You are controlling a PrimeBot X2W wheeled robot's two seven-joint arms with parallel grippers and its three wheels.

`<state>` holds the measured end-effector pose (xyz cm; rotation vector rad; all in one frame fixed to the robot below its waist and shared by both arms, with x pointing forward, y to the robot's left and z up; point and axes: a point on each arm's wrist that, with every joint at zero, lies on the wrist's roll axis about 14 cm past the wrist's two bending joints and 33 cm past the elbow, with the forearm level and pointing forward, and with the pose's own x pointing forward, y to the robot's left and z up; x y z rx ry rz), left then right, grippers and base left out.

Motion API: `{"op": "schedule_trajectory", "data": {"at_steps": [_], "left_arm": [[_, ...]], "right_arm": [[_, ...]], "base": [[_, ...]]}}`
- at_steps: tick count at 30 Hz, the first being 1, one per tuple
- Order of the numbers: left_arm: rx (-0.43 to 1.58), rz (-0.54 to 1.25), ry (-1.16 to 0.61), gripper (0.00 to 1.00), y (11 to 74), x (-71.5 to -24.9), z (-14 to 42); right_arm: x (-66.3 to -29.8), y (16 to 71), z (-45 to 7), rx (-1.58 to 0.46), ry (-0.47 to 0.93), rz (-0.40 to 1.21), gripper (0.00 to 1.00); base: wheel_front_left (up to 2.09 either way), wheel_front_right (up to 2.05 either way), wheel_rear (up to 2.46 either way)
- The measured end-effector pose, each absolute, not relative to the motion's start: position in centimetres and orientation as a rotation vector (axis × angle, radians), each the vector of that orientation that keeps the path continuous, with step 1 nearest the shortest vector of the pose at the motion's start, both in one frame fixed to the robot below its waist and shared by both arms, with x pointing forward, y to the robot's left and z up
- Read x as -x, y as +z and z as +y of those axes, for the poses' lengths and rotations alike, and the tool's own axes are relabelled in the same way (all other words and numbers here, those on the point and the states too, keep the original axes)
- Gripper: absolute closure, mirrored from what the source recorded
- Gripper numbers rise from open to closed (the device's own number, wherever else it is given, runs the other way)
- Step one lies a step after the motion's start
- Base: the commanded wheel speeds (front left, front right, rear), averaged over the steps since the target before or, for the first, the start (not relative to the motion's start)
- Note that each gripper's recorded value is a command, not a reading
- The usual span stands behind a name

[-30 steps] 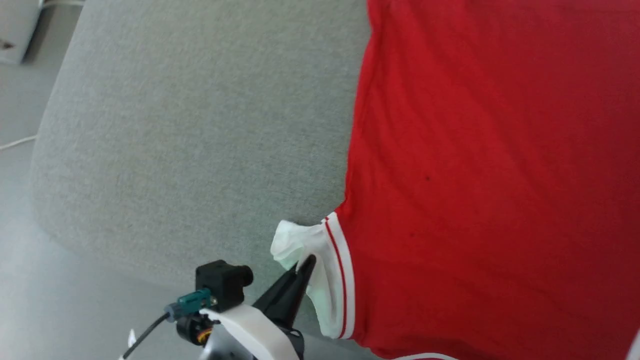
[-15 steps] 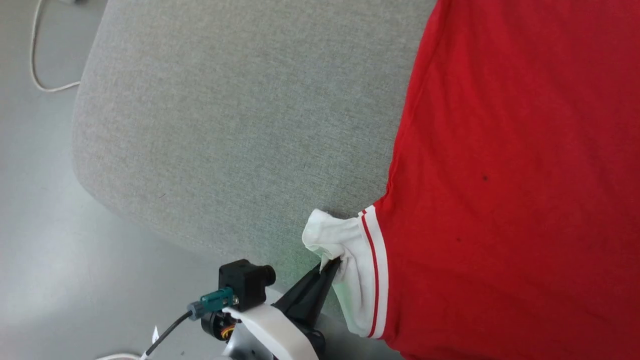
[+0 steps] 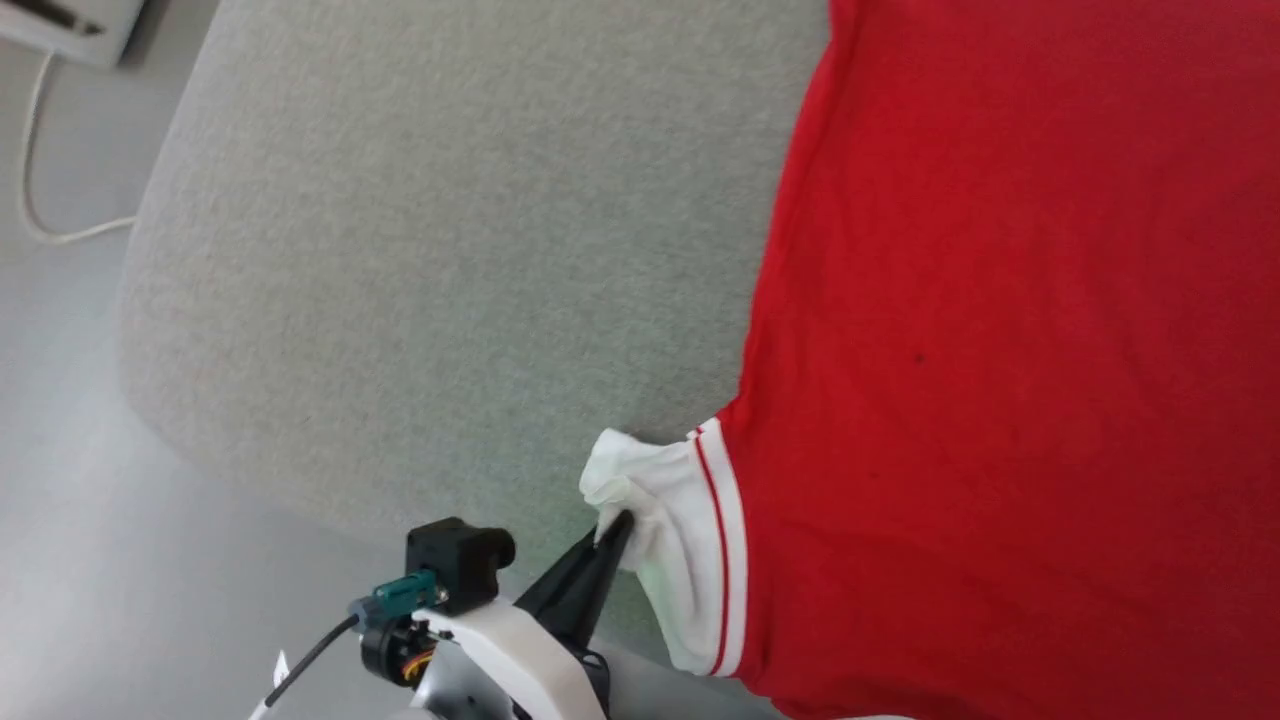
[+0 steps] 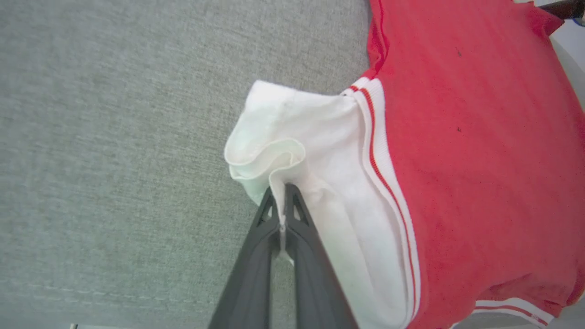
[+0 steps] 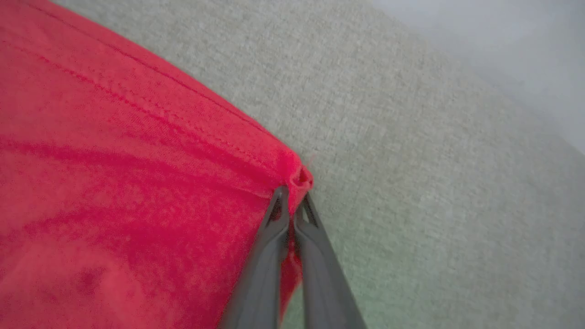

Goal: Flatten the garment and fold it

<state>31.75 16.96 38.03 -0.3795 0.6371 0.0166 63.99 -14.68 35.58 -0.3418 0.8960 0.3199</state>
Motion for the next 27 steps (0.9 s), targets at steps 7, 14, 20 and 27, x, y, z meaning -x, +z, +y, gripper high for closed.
{"op": "schedule_trajectory", "data": {"at_steps": [7, 14, 20, 27], "left_arm": [[0.384, 0.605, -0.035, 1.00, 39.5, -31.2, 16.1], [0.394, 0.576, -0.053, 1.00, 40.7, -30.1, 15.7], [0.383, 0.538, -0.096, 1.00, 41.9, -30.1, 14.9], [0.375, 0.491, -0.162, 1.00, 43.4, -30.7, 13.5]], "right_arm": [[-58.2, 36.7, -18.8, 0.333, 0.292, 0.920, 1.00], [-50.5, 38.0, -22.6, 0.278, 0.264, 0.942, 1.00], [-43.7, 39.6, -25.4, 0.229, 0.214, 0.962, 1.00], [-35.4, 40.6, -27.6, 0.149, 0.129, 1.045, 1.00]], "base": [[0.00, 0.00, 0.00], [0.00, 0.00, 0.00], [0.00, 0.00, 0.00], [0.00, 0.00, 0.00]]}}
